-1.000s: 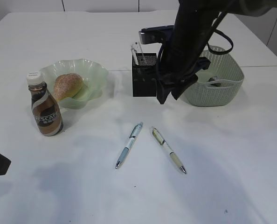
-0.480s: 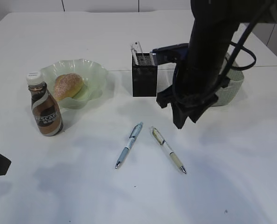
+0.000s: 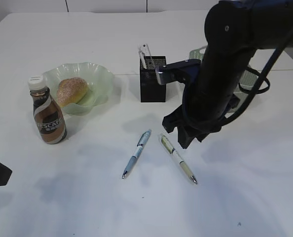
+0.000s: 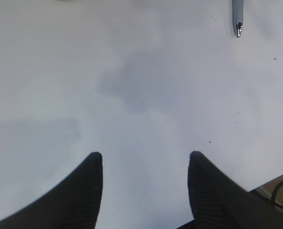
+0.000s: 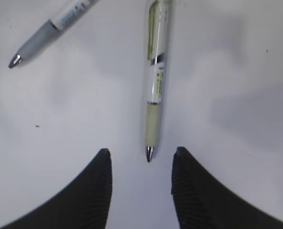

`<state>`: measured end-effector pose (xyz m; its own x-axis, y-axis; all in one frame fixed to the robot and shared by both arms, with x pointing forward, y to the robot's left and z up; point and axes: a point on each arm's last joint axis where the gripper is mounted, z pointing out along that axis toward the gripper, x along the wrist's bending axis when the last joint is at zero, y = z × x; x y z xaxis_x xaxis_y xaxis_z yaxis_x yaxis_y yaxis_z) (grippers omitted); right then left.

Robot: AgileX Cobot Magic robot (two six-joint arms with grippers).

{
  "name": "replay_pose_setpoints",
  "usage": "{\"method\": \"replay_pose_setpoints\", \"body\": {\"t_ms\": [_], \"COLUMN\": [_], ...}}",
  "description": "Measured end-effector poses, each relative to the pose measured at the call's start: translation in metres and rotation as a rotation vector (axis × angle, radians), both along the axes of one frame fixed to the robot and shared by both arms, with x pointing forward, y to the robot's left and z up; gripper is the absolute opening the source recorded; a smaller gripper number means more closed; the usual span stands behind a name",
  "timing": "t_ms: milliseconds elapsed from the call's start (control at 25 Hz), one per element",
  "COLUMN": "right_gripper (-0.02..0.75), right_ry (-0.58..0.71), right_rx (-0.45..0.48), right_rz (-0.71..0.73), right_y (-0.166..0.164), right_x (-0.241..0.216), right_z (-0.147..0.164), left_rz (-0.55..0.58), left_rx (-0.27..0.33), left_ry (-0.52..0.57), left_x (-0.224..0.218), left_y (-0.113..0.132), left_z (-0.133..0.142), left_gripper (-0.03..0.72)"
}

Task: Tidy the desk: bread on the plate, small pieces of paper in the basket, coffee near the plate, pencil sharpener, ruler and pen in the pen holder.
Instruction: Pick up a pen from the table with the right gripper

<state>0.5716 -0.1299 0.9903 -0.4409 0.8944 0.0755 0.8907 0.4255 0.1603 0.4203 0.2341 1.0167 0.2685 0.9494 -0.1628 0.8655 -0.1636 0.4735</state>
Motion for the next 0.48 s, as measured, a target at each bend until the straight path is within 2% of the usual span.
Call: {"method": "replay_pose_setpoints", "body": {"t_ms": [240,480], "right_gripper": [0.344,0.367], "right_ry": [-0.052,-0.016], "right_rx": [0.025,0.006], "right_rz": [-0.007,-0.009], "right_y": [0.003,0.006], "right_x": [0.007,0.013], "right_z": [-0.005,-0.027], "left_rz": [0.0,0.001], "left_rx": [0.0,-0.002], "left_ry": [0.0,0.001], "left_x": [0.0,0.0], "left_y": [0.0,0.0], "left_z": [0.0,0.0], "left_gripper": [0.401,0.401]}}
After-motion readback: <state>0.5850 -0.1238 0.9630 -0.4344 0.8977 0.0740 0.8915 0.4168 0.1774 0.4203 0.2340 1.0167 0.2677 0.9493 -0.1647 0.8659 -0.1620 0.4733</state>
